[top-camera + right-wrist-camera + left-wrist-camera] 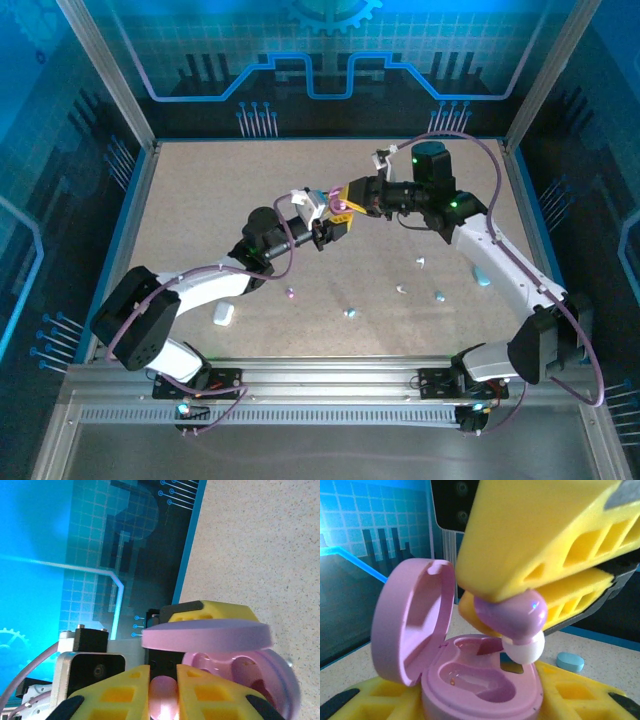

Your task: Insert wireless bluetooth earbuds into charging case

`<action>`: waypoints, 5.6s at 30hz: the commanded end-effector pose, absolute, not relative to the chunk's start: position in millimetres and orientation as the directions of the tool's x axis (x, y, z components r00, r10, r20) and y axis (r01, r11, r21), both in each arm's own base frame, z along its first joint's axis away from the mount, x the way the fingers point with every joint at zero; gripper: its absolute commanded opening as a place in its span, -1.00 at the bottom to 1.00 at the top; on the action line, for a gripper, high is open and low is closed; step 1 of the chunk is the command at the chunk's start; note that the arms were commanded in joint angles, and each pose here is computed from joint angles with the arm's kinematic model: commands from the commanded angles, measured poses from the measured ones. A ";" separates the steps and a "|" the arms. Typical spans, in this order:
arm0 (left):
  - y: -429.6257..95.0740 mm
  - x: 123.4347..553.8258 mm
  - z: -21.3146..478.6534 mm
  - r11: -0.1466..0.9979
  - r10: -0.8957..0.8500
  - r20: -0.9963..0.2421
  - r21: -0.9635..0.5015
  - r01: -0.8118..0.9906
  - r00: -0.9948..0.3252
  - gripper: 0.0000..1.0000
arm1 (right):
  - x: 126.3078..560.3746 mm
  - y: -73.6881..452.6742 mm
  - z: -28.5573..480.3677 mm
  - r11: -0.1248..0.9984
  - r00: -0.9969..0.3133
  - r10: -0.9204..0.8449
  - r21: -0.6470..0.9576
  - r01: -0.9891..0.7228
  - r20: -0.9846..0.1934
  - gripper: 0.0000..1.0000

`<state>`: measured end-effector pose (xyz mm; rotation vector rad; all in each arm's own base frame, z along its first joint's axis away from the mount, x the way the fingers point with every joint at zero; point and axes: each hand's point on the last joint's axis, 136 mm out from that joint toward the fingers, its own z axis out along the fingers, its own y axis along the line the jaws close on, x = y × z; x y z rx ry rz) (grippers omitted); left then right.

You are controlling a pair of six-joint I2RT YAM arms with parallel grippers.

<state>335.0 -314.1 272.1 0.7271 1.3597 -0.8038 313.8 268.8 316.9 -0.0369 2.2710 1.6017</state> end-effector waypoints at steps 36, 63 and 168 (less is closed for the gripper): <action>-299.3 334.3 294.3 0.605 -0.145 -0.983 0.003 0.796 0.114 -0.10 | 307.3 260.1 361.7 0.031 -0.989 0.094 0.993 -0.112 -0.114 -0.63; -309.5 327.9 302.1 0.532 -0.195 -0.976 -0.024 0.847 0.095 -0.09 | 311.6 268.3 343.8 0.281 -0.943 0.156 0.928 -0.244 -0.295 -0.63; -307.4 325.8 311.5 0.532 -0.240 -0.965 -0.037 0.846 0.109 -0.10 | 301.6 272.5 308.3 0.676 -0.861 0.059 0.655 -0.338 -0.505 -0.37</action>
